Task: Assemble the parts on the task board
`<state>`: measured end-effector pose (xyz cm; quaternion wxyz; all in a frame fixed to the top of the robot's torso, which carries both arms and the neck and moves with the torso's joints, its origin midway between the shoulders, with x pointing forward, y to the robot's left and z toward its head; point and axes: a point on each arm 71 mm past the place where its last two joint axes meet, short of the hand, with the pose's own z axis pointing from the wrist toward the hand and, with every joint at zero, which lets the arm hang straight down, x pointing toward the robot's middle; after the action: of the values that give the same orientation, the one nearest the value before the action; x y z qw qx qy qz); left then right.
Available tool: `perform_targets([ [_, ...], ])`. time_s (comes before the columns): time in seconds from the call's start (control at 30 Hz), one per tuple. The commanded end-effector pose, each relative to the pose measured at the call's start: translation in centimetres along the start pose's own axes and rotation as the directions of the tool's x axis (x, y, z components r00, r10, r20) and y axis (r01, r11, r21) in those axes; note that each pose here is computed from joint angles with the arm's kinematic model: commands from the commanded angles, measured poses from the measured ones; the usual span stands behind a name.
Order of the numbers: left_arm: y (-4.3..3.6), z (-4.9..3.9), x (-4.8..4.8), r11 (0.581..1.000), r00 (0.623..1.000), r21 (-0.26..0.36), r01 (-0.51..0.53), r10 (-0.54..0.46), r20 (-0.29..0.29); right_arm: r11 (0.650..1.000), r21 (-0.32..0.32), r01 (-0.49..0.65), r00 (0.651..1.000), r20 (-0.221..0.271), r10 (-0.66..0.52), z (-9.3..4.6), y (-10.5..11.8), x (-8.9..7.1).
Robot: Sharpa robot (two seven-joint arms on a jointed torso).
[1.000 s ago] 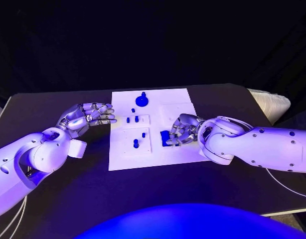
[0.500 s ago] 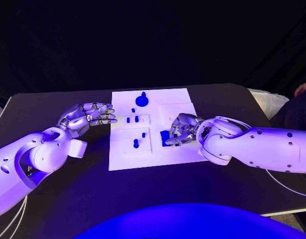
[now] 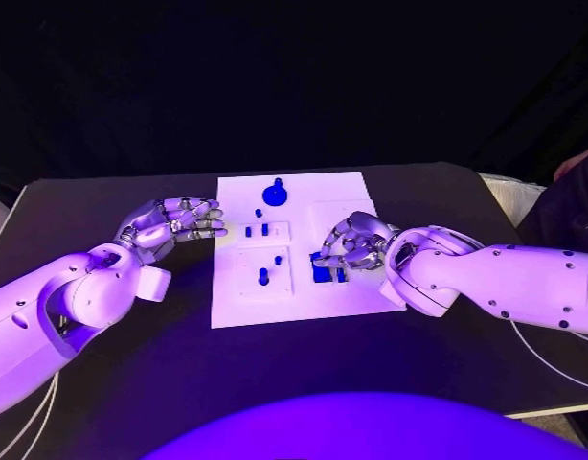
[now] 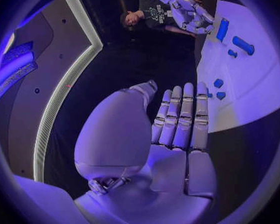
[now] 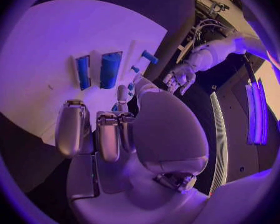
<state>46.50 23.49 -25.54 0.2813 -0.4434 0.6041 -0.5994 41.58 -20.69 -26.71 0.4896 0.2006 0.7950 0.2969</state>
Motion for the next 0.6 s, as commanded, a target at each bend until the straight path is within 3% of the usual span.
perform_targets([
  [0.03,0.01,0.21,-0.04,1.0,1.0,0.023,0.006,-0.006,0.003,0.959,-0.12,-0.257,0.962,0.059,0.265,0.4,0.2,-1.0],
  [0.33,-0.05,0.66,-0.7,0.996,0.995,0.084,-0.016,0.008,0.101,0.869,-0.183,-0.46,0.846,0.207,0.492,2.9,-2.7,-4.7],
  [0.43,-0.16,0.72,-0.88,0.994,0.991,0.104,-0.027,0.013,0.133,0.861,-0.189,-0.473,0.828,0.239,0.507,3.4,-3.3,-5.4],
  [0.6,-0.26,0.96,-1.56,0.988,0.971,0.148,-0.049,0.012,0.24,0.844,-0.212,-0.493,0.785,0.309,0.537,4.7,-4.6,-7.1],
])
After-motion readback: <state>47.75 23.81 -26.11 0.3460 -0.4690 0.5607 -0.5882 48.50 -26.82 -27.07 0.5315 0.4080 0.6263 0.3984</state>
